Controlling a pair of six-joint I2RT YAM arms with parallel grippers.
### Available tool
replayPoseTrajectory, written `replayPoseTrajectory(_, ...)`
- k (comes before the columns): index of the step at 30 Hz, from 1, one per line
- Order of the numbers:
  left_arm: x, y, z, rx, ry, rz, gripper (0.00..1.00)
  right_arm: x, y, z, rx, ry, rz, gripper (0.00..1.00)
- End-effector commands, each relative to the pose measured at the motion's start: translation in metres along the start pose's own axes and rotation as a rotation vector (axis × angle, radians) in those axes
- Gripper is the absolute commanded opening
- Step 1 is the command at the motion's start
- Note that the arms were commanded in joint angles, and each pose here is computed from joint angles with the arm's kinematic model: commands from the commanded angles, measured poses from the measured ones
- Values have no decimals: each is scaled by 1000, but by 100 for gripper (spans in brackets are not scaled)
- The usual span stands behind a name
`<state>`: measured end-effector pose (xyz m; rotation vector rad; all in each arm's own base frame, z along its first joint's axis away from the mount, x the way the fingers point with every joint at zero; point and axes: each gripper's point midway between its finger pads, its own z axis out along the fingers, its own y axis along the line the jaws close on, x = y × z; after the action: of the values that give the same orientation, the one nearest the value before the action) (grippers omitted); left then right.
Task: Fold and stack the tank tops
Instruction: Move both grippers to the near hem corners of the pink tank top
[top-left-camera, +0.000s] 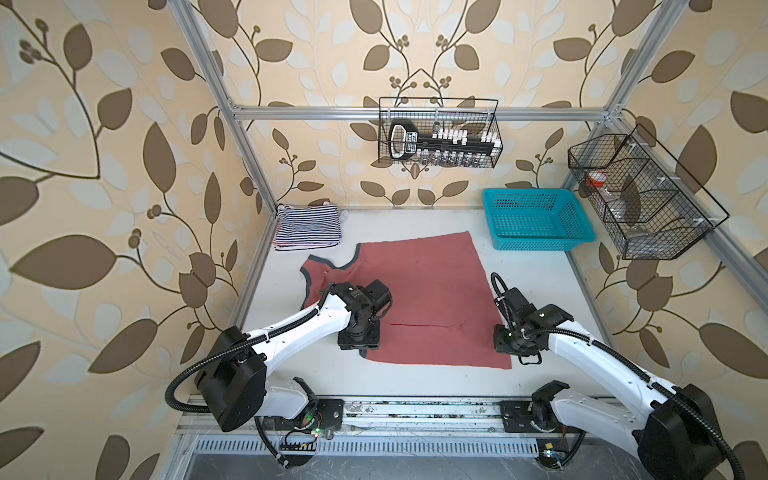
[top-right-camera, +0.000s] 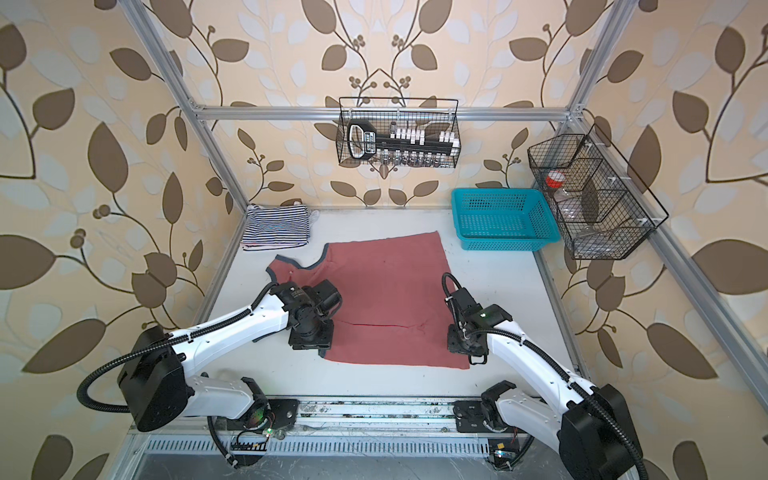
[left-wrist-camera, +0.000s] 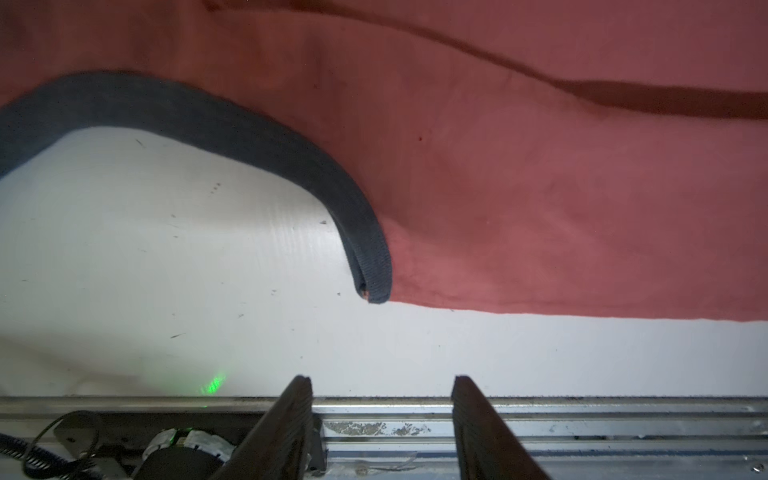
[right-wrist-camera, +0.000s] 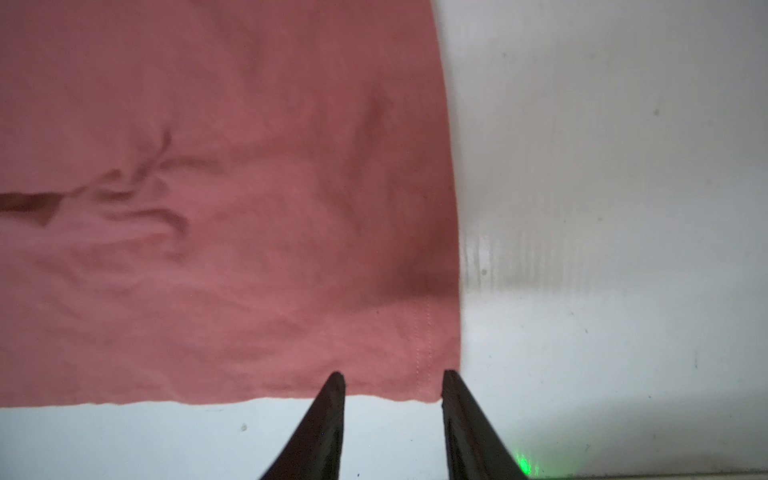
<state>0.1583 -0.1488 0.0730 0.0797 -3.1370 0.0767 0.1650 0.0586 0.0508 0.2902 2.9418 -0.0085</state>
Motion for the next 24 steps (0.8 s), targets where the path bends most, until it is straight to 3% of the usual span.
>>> replayPoseTrajectory(1,4,9,13,-38,8,-47,58,3,-14,-1,48,-39,96,40)
replayPoseTrajectory(15,4,20,42,-77,-11,-135,61,26,-16,17,75,13,115,42)
replayPoseTrajectory(24,8,23,58,-90,8,-162,47,35,-17,32,87,43,125,43)
